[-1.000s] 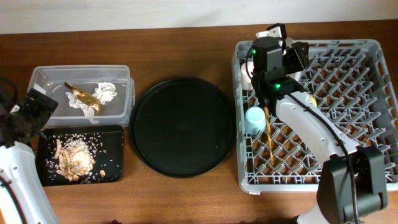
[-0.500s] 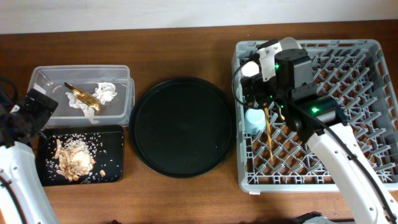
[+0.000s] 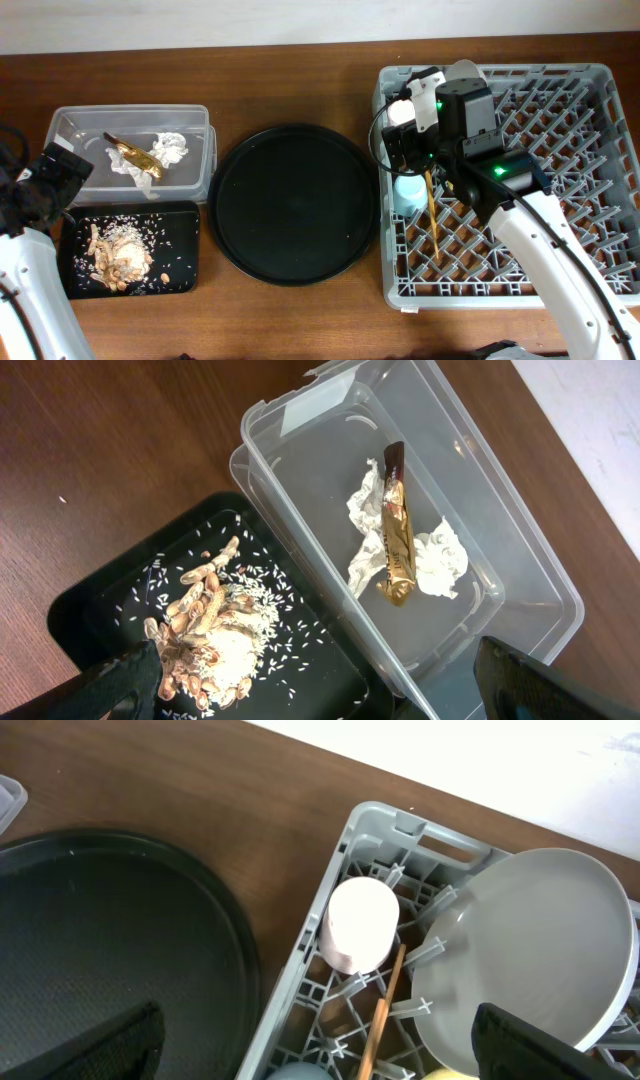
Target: Sort waste into correct bins and load items into the dishwasher rack
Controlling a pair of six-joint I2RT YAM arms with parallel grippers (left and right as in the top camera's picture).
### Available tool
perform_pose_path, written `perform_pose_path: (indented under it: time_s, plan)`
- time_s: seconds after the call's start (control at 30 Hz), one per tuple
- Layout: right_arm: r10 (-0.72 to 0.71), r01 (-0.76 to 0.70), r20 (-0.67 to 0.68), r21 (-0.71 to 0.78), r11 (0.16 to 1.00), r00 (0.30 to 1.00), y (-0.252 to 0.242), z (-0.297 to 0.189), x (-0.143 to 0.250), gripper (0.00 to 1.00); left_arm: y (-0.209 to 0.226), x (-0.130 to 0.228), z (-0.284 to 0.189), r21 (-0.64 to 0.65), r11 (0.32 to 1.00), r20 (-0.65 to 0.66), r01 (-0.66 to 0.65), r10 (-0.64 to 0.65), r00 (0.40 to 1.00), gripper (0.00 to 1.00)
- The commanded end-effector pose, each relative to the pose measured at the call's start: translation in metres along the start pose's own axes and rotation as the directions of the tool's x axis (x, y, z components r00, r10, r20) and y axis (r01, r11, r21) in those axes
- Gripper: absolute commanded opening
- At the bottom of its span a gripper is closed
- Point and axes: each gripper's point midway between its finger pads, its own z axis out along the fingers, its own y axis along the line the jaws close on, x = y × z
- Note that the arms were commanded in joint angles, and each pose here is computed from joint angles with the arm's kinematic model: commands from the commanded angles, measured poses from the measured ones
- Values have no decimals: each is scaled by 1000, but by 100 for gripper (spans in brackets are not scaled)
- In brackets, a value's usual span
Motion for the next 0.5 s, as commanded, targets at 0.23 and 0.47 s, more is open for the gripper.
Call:
perform_pose_path:
  time_s: [0.23,0.47]
  plan:
    - [48,-90,353,106,990,934,-38,-156,-21,98,0,-5,-4,2,1000,15,1,-1,1000,99]
    - [97,-219,555,158,963,826,-47,-208,54,98,0,-5,-4,2,1000,15,1,-1,1000,99]
